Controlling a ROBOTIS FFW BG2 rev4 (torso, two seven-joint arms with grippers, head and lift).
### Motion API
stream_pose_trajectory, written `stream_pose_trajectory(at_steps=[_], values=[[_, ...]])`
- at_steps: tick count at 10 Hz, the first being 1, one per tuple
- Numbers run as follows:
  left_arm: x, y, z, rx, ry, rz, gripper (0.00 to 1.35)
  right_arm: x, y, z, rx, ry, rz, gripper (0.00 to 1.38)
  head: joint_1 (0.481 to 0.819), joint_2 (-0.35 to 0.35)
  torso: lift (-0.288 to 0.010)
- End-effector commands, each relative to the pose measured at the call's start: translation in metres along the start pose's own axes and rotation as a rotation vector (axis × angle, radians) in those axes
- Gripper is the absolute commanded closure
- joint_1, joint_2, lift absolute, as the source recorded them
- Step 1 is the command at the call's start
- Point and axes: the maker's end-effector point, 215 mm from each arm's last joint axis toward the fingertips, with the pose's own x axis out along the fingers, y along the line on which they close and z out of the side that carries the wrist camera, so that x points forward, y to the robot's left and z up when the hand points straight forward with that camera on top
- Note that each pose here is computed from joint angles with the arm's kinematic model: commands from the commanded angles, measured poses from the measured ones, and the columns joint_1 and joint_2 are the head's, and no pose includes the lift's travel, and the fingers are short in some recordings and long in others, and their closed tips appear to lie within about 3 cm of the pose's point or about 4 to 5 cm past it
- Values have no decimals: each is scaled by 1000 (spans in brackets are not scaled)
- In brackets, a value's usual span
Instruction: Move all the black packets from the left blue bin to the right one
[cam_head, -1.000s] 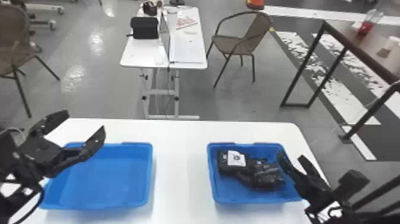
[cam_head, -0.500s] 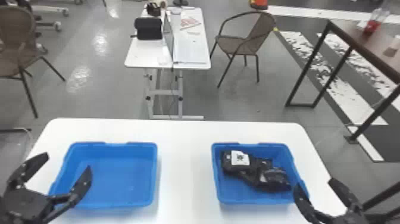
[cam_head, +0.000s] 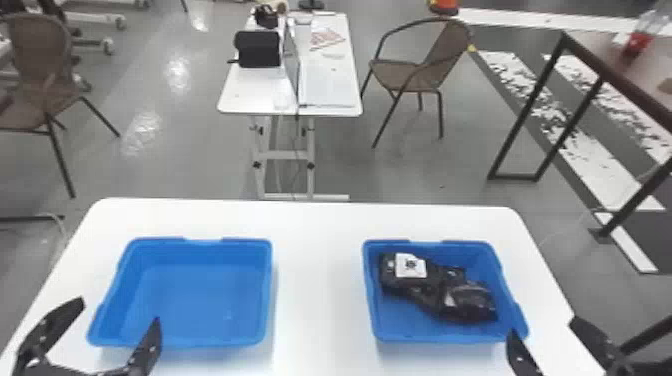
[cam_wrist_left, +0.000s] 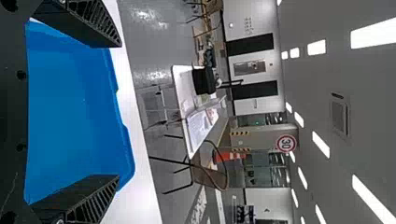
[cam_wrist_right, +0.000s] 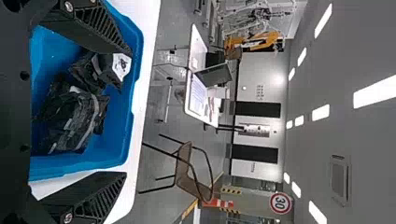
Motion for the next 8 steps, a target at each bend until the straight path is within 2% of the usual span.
stream_pose_trajectory(at_steps=[1, 6, 8], values=[[1, -7, -1, -26, -2, 0, 19, -4, -1, -6, 19, 9, -7, 73, 695, -123, 0], [5, -16, 4, -60, -27, -6, 30, 6, -4, 5, 40, -19, -13, 73, 695, -150, 0], [6, -16, 4, -68, -32, -5, 82, 7, -2, 5, 43, -20, -11, 73, 695, -157, 0]])
